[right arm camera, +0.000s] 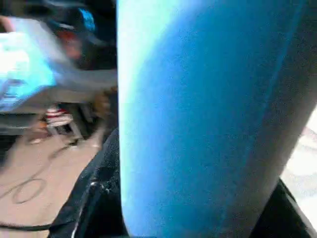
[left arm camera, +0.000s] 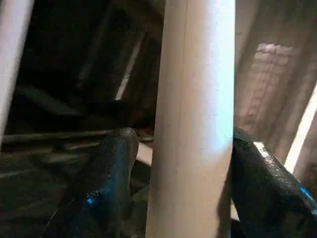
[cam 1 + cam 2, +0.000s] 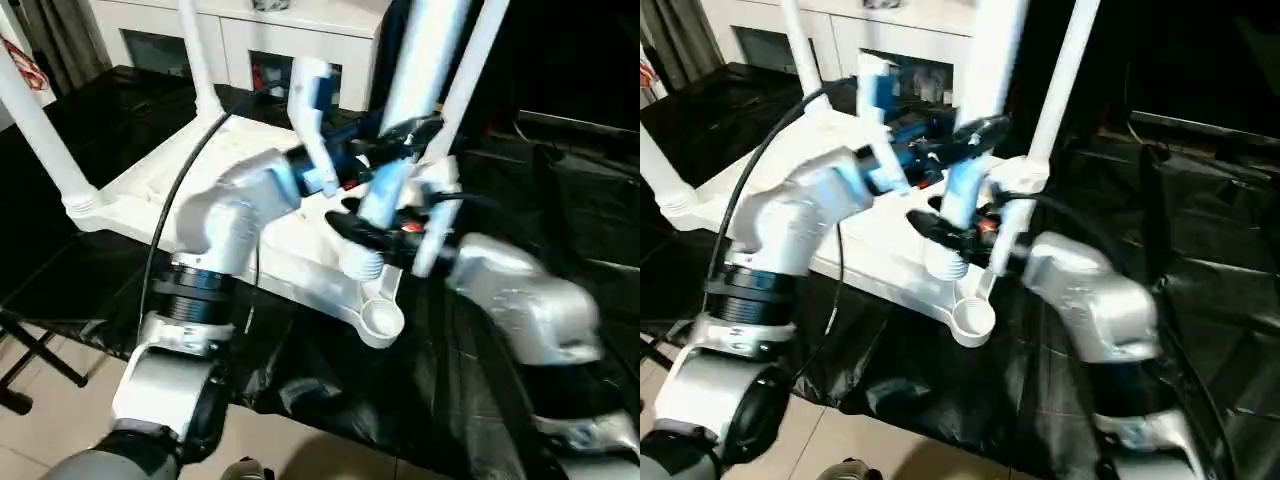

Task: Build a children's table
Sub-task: Pick table leg

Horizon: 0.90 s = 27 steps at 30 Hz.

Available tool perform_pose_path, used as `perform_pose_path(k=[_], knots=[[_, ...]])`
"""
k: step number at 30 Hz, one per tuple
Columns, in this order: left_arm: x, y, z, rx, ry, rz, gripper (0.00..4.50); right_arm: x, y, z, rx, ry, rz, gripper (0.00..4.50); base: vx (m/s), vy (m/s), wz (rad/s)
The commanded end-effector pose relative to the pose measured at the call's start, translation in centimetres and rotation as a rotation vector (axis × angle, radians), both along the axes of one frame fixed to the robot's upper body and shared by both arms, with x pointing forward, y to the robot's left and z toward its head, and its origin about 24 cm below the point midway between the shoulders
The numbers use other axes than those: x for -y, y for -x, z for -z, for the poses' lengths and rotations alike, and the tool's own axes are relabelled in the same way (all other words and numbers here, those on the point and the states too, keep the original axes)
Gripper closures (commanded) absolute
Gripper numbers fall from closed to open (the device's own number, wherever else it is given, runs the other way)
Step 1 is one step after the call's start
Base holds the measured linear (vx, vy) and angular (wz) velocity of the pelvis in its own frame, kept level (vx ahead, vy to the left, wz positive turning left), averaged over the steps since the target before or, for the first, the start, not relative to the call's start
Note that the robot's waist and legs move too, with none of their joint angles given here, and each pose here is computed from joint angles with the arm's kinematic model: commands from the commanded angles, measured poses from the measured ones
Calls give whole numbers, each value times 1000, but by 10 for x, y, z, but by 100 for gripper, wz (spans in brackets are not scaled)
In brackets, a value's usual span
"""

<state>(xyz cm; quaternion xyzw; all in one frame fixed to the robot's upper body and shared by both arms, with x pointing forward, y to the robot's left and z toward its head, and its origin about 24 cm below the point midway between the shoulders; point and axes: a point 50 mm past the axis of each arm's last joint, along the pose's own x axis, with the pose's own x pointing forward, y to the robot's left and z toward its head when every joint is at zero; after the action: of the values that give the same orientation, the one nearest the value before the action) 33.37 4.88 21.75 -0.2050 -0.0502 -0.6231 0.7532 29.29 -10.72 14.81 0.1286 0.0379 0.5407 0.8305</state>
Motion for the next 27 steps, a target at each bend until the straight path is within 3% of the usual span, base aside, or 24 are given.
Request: perform_pose_path(k=[1,4,6,10,19,20,27], knots=[[-5,1,1,-6,-3,12,151,5,7,-8,36,-16,-53,259,0,0,0],[-3,4,3,29,-39,38,151,7,13,-5,24,25,-105,259,0,0,0],[-3,5,3,44,-50,54,187,7,14,-3,20,38,-113,259,0,0,0],[-3,4,4,48,-65,46,206,9,15,-2,11,57,-124,259,0,0,0],[-8,0,0,76,-9,-8,259,13,10,-1,54,125,-70,259,0,0,0],[-8,0,0,79,-9,-8,265,13,10,-1,53,126,-65,189,0,0,0],[-10,3,5,105,-60,6,267,17,4,-3,67,156,-14,146,0,0,0]])
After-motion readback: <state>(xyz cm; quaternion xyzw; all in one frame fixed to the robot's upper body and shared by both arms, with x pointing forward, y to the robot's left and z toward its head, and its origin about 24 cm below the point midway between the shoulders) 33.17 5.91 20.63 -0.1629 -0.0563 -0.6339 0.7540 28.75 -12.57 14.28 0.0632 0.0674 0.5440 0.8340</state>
